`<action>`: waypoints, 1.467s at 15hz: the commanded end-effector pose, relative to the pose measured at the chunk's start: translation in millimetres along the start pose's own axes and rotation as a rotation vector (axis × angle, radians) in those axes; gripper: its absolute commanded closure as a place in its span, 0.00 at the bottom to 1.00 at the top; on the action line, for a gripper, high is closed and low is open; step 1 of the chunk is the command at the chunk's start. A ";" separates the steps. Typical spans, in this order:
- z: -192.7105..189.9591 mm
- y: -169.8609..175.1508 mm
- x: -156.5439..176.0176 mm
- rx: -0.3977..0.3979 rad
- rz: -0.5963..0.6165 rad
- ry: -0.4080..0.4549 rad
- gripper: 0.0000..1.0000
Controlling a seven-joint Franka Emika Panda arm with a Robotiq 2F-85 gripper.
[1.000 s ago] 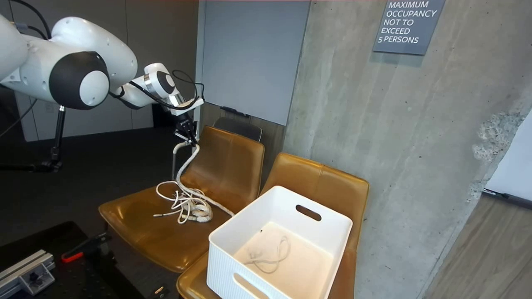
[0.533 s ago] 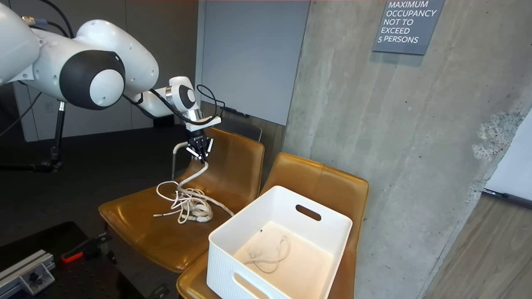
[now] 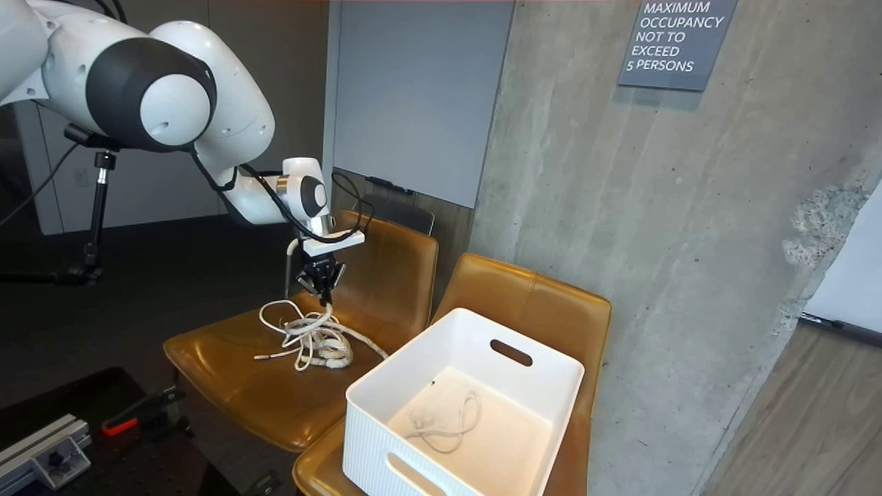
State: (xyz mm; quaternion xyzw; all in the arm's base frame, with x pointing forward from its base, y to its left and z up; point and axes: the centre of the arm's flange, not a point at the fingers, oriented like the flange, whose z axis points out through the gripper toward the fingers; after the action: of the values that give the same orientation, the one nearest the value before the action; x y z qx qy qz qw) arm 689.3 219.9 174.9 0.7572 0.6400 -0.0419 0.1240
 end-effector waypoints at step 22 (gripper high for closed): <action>-74.1 8.8 -252.6 -0.039 -0.273 0.100 0.00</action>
State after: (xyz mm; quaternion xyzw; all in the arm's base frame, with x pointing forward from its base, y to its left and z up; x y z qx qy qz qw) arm 634.1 38.8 292.7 0.6899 0.7107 -0.0109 0.1371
